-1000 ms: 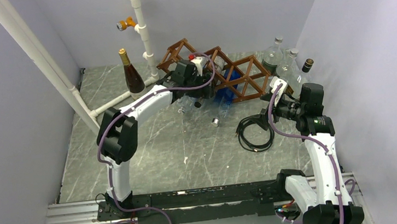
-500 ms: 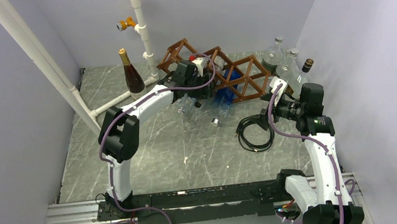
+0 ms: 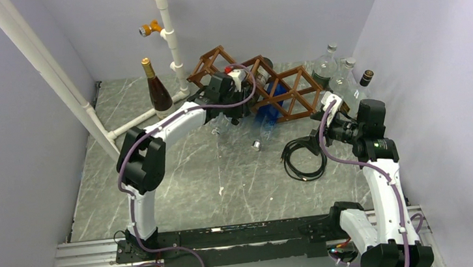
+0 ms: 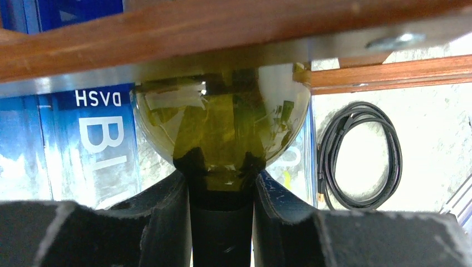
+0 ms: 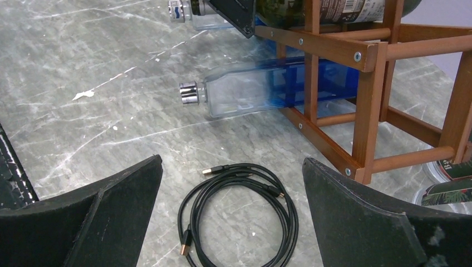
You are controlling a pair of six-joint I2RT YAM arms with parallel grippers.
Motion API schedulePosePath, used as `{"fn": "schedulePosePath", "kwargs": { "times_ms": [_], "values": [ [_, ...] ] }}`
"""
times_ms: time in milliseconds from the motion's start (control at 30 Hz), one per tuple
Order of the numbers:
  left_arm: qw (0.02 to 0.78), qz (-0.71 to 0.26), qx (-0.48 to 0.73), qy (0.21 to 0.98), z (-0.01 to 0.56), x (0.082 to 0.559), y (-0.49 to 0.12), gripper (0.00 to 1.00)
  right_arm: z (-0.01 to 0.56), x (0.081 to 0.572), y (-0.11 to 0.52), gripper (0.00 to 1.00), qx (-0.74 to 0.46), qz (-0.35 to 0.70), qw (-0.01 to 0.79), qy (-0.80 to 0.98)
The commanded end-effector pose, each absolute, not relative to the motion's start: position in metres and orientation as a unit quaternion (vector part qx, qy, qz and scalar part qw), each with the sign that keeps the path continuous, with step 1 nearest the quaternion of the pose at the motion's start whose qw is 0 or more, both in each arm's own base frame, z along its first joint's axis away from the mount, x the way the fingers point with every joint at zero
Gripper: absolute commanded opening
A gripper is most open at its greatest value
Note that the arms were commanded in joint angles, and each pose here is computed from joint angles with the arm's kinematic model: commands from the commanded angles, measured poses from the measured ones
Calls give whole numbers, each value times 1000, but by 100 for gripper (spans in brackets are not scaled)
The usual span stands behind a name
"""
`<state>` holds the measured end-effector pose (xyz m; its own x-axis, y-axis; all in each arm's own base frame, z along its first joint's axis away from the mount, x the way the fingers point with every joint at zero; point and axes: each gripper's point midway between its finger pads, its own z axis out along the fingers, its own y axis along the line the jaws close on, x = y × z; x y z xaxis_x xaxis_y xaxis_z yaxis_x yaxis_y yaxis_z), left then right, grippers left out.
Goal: Take the wine bottle off the wine rack
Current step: Pick up the wine bottle from the wine rack.
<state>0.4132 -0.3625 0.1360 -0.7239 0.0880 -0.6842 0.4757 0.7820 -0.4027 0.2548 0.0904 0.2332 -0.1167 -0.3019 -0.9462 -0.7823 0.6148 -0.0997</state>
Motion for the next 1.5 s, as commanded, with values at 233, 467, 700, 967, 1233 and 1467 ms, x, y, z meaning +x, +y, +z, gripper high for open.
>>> {"fn": "schedulePosePath", "kwargs": {
  "times_ms": [233,467,700,967,1233,1467],
  "values": [
    [423,-310,182,832,205,407,-354,0,239,257,89,100,-387,206,560,703],
    [434,-314,191,822,217,394,-346,0,239,258,89,100,-388,206,560,703],
    [436,-321,194,818,219,378,-338,0,239,258,88,100,-387,205,560,703],
    [432,-320,200,819,220,361,-327,0,238,258,88,100,-387,205,559,704],
    [427,-322,203,820,218,346,-318,0,238,258,88,100,-386,205,560,704],
    [426,-316,207,822,216,333,-306,0,238,258,88,100,-386,205,559,704]
  ]
}}
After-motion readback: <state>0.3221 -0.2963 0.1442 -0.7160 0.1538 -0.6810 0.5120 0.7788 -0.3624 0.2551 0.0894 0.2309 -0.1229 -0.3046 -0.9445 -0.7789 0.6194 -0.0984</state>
